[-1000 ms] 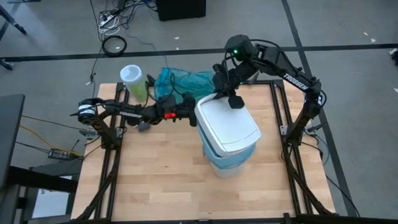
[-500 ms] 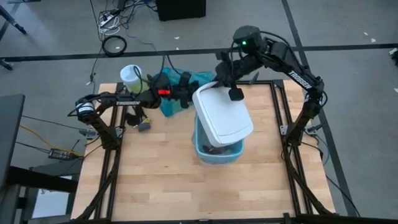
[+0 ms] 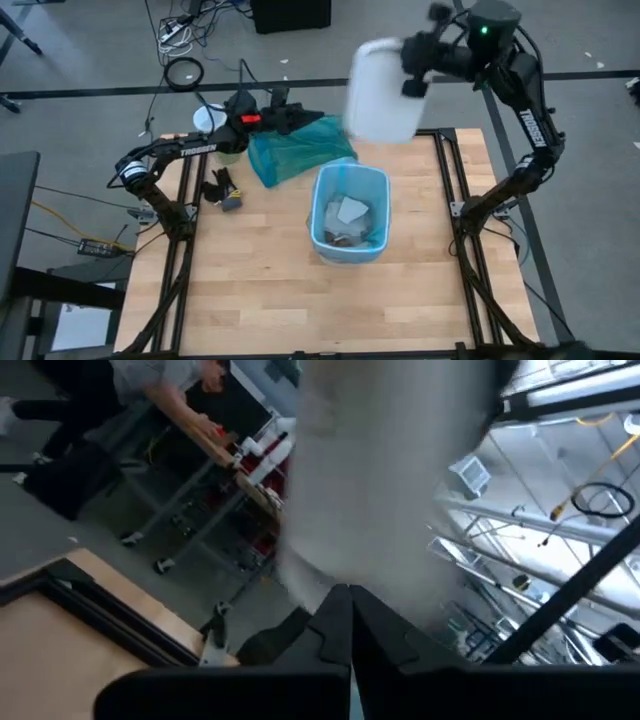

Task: Place trash/remove bag and relplace
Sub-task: Remove the white trash lid from the white trash bin

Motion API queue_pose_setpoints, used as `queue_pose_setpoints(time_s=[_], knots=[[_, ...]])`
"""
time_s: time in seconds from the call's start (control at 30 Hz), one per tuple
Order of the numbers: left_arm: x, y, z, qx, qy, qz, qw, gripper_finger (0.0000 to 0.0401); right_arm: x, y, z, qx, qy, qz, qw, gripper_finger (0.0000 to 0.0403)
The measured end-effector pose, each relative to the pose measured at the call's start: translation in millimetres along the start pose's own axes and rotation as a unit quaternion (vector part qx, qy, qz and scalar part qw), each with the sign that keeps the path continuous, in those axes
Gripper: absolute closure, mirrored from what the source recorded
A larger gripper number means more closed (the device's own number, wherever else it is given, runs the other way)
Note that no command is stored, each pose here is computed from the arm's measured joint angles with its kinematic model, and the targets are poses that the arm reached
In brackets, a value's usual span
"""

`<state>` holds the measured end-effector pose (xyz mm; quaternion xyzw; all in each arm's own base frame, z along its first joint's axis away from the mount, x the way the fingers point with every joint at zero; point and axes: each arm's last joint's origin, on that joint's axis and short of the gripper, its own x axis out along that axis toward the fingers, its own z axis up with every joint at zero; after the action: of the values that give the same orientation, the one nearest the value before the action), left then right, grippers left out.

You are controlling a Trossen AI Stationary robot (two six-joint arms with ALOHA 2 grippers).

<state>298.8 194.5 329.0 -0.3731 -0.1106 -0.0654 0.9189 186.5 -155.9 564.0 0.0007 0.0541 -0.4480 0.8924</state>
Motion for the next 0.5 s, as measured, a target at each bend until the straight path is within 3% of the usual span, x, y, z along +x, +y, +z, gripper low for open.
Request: queue_pose_setpoints(time_s=[0.07,0.17,0.27,0.5], knots=[[-1,0,1,-0.006,-0.004,-0.002,1.000,0.0395,0,-11,-4,-0.049,0.023,-0.087,0.995,0.0381],[-3,-1,5,-0.012,-0.010,-0.008,1.000,0.0395,1,-22,-12,-0.085,0.073,-0.152,0.982,0.0381],[-11,-4,17,-0.009,-0.026,-0.007,1.000,0.0395,10,-29,-33,-0.095,0.152,-0.163,0.970,0.0381],[-28,-33,63,0.052,-0.061,-0.039,0.996,0.0395,50,-31,-110,-0.087,0.305,-0.142,0.938,0.0381]])
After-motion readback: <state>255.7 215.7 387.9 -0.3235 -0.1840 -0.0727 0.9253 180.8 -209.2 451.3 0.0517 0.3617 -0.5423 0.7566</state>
